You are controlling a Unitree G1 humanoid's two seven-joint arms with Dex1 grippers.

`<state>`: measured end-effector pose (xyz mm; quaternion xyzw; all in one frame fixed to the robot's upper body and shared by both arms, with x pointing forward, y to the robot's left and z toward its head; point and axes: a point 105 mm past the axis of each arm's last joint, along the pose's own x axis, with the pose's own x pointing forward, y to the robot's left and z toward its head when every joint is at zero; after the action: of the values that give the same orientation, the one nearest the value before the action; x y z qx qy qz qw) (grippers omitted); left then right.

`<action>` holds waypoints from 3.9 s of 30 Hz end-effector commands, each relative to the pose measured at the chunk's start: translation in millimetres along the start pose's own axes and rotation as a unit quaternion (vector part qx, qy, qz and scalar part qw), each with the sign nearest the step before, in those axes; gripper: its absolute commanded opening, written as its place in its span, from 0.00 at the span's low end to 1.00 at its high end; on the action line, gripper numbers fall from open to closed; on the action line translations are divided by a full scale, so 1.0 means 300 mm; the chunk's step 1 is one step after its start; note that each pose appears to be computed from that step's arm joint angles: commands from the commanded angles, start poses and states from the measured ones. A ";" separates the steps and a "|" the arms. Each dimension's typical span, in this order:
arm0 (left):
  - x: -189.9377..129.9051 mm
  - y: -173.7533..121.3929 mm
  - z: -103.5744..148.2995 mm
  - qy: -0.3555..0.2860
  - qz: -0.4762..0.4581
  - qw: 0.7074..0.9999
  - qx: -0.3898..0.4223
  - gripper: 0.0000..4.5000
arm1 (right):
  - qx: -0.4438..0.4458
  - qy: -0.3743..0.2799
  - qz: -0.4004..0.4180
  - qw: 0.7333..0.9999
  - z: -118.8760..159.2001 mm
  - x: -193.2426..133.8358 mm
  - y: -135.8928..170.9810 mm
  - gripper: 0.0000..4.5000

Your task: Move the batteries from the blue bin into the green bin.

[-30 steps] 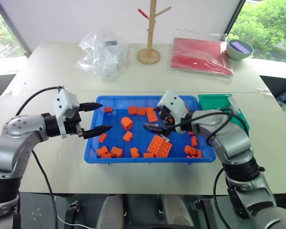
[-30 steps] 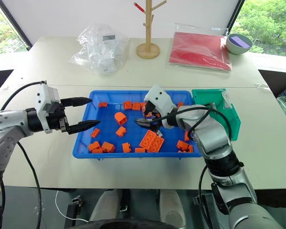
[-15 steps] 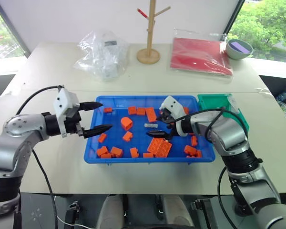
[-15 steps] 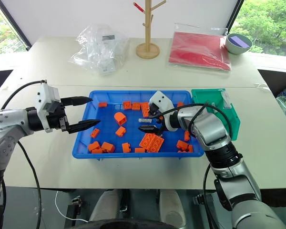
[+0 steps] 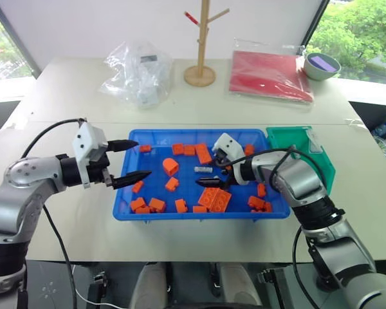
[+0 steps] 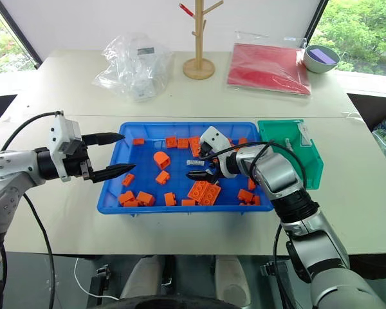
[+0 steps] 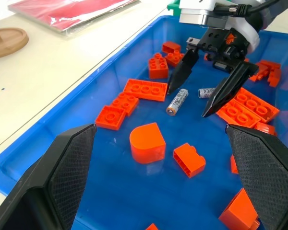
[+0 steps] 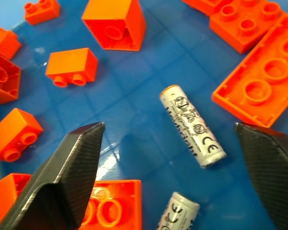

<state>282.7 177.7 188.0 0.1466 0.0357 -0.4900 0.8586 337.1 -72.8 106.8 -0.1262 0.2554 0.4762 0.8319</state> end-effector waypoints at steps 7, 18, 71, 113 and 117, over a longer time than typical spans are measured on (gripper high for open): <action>-0.005 0.008 0.041 -0.011 0.001 1.000 0.025 1.00 | -0.051 -0.010 0.004 0.999 0.045 -0.009 0.022 0.01; 0.001 -0.027 0.044 -0.026 -0.038 0.999 0.005 1.00 | -0.006 -0.110 -0.120 0.987 0.196 -0.432 -0.130 0.01; 0.046 -0.070 0.057 -0.044 -0.104 0.993 0.024 1.00 | -0.060 0.040 -0.096 0.993 -0.094 -0.126 -0.033 0.91; 0.042 0.005 0.091 -0.037 -0.104 0.993 0.029 1.00 | -0.152 0.002 -0.210 0.966 -0.093 -0.836 -0.266 0.66; 0.020 0.007 0.107 -0.032 -0.098 0.994 0.037 1.00 | -0.177 0.024 -0.222 0.958 -0.139 -0.942 -0.311 0.66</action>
<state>289.0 162.0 203.6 0.1440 0.0261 -0.5801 0.8013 289.0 -335.2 212.9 -0.3226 0.1652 0.3172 0.8764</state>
